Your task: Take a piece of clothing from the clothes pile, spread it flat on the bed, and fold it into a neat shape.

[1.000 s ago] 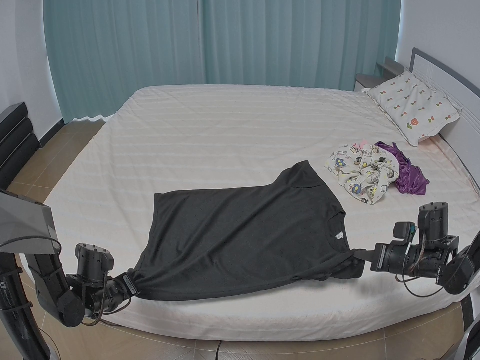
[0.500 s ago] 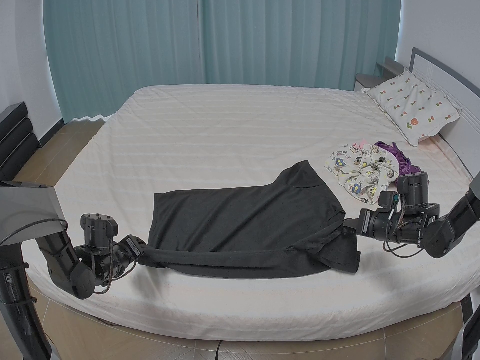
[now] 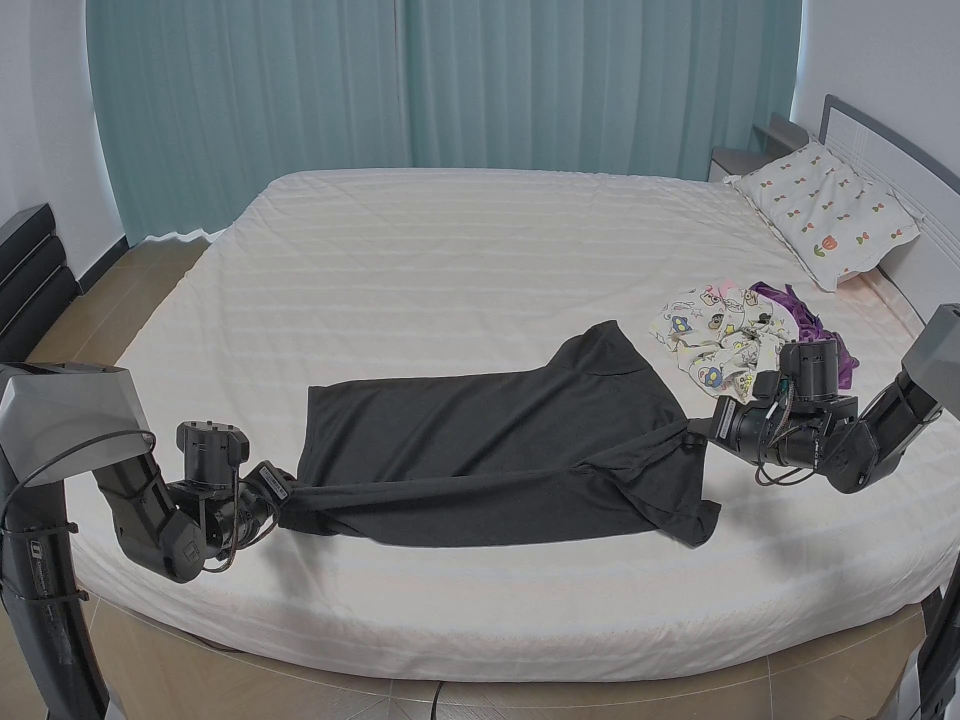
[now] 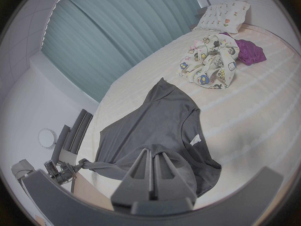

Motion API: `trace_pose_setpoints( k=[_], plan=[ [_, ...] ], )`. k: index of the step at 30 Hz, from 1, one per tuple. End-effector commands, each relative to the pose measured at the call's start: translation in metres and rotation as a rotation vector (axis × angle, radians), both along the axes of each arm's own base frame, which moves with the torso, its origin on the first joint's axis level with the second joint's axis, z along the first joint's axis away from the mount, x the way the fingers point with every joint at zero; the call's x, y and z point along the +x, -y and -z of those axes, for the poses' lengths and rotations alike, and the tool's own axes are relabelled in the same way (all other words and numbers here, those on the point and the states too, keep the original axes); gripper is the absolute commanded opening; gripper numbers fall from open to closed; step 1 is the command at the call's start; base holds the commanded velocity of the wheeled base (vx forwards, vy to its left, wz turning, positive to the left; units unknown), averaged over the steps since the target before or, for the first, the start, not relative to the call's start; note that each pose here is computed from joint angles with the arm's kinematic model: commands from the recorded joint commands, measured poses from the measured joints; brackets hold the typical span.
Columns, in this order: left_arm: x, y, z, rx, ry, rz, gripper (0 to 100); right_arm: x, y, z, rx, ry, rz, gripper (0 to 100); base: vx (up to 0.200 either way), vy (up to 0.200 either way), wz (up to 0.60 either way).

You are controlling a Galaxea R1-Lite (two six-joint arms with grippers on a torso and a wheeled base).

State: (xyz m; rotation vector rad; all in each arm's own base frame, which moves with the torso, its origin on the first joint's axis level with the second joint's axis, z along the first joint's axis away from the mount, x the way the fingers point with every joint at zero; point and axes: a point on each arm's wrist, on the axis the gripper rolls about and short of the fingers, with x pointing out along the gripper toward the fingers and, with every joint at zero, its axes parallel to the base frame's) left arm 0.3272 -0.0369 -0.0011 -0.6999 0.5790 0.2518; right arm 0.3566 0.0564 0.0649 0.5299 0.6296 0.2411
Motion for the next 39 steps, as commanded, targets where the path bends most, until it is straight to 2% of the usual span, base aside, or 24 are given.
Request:
trace_pose_setpoints(
  k=[1,6,9,14,21,24,32,39],
  plan=[
    [-0.020,-0.002,-0.014,-0.005,-0.006,0.018,0,-0.007,0.008,-0.017,0.018,0.032,0.018,0,0.000,0.000,0.00],
    [-0.039,-0.001,-0.028,-0.029,-0.013,0.059,0,-0.025,0.014,-0.029,0.024,0.041,0.013,0,0.000,0.000,0.00],
    [-0.054,-0.003,-0.037,-0.048,-0.063,0.090,0,-0.050,0.016,-0.034,0.041,0.015,-0.038,0,0.000,0.000,0.00],
    [-0.072,-0.003,-0.041,-0.072,-0.163,0.153,0,-0.076,0.025,-0.028,-0.040,-0.043,-0.075,0,0.000,0.000,0.00],
    [-0.081,-0.005,-0.036,-0.049,-0.241,0.174,0,-0.102,0.032,-0.029,-0.092,-0.094,-0.117,0,0.000,0.000,0.00],
    [-0.091,-0.006,-0.032,-0.004,-0.285,0.214,0,-0.111,0.033,-0.035,-0.098,-0.122,-0.131,0,0.000,0.000,0.00],
    [-0.107,-0.009,-0.030,0.030,-0.319,0.240,0,-0.131,0.030,-0.045,-0.140,-0.185,-0.247,0,0.000,0.000,0.00],
    [-0.119,-0.011,-0.024,0.048,-0.361,0.258,0,-0.130,0.014,-0.051,-0.169,-0.246,-0.345,0,0.000,0.000,0.00]
  ],
)
